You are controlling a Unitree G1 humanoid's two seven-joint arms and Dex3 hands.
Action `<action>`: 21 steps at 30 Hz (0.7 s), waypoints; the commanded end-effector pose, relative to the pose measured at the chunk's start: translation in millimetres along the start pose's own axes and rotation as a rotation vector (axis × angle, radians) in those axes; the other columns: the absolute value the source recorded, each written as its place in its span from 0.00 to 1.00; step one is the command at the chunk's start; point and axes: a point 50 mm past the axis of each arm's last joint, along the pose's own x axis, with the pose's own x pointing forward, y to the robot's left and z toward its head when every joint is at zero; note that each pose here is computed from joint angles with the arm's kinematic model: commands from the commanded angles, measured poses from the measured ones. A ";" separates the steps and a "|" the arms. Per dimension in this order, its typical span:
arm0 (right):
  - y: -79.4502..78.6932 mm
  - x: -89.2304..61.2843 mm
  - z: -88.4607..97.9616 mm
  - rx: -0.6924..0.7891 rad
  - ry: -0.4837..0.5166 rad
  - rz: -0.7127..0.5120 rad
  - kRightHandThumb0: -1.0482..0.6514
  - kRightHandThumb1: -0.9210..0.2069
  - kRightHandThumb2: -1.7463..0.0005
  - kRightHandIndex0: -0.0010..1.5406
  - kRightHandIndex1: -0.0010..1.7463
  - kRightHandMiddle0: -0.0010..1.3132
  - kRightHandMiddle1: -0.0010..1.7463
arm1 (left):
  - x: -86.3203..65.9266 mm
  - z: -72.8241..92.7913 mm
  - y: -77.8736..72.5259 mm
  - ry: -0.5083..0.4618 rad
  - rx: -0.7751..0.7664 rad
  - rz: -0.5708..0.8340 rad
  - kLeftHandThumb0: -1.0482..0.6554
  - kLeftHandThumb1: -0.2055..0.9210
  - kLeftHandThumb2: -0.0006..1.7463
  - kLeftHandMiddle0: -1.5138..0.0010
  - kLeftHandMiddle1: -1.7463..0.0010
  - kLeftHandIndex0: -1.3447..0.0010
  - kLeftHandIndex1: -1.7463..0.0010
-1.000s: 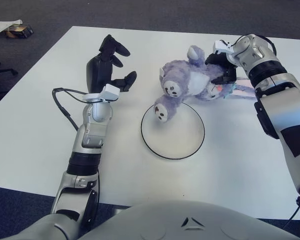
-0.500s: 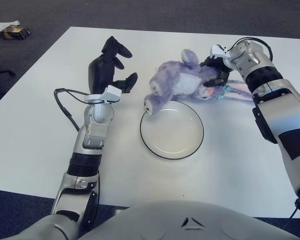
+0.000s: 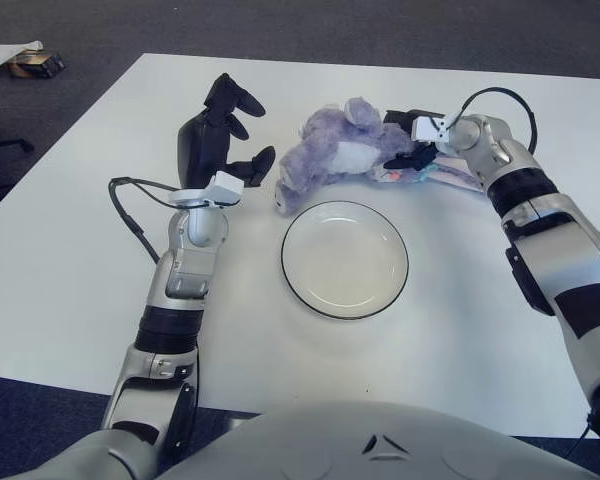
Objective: Put the doll into the plate.
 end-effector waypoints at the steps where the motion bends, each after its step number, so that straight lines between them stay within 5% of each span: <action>1: 7.3 -2.9 -4.3 -0.030 -0.007 -0.010 0.04 0.02 0.79 0.00 0.51 0.00 0.45 | 0.0 1.7 0.8 -0.019 0.008 -0.008 0.61 0.39 0.80 0.50 0.06 0.70 0.00; 21: 17.8 -2.7 -3.1 -0.034 -0.018 -0.050 0.00 0.03 0.83 0.00 0.13 0.00 0.31 | -1.1 0.2 0.2 -0.027 0.015 -0.032 0.61 0.39 0.81 0.51 0.03 0.70 0.00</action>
